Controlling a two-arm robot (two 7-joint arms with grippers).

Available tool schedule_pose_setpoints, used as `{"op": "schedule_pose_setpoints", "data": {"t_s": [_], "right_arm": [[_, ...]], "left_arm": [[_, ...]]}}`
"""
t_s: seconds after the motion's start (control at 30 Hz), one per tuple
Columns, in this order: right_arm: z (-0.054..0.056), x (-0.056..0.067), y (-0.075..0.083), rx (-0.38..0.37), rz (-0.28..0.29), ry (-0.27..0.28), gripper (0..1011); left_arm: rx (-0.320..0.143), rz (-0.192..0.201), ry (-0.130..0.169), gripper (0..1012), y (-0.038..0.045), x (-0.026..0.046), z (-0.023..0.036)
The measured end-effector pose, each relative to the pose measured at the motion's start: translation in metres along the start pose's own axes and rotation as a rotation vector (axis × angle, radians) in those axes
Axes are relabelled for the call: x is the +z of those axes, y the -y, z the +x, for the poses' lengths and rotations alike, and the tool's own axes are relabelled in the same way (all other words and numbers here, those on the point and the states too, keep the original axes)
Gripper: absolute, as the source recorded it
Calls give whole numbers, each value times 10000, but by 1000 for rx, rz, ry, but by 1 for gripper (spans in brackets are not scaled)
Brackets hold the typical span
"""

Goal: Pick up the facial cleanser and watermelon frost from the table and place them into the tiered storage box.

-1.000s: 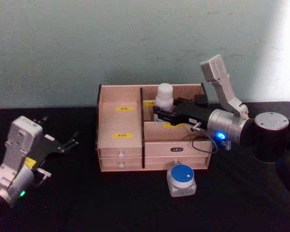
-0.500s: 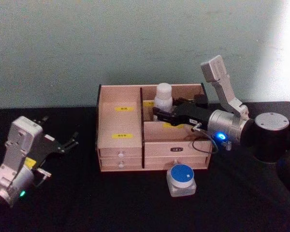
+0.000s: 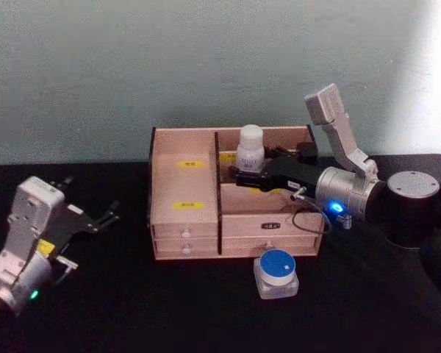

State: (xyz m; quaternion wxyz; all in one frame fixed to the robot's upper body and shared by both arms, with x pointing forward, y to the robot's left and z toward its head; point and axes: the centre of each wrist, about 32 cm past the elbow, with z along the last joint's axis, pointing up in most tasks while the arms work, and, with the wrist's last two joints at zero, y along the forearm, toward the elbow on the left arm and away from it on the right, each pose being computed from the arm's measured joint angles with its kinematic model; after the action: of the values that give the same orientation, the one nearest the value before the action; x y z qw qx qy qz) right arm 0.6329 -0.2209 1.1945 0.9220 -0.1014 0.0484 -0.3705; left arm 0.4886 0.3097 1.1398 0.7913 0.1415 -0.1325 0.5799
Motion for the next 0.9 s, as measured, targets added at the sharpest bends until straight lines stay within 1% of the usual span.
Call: {"op": "schedule_pose_setpoints", "data": {"t_s": [0.23, 0.6, 0.73, 0.87, 0.9], "right_arm": [[3, 17, 17, -1, 8, 4, 1000], [-77, 128, 157, 26, 60, 18, 1000], [-123, 190, 253, 29, 88, 30, 1000], [-168, 227, 359, 26, 100, 41, 1000], [-189, 238, 418, 27, 103, 48, 1000]], "left_arm": [[0, 0, 0, 1001, 0, 0, 0], [0, 0, 0, 1001, 0, 0, 0], [0, 0, 0, 1001, 0, 0, 0], [0, 0, 0, 1001, 0, 0, 0], [0, 0, 0, 1001, 0, 0, 0]]}}
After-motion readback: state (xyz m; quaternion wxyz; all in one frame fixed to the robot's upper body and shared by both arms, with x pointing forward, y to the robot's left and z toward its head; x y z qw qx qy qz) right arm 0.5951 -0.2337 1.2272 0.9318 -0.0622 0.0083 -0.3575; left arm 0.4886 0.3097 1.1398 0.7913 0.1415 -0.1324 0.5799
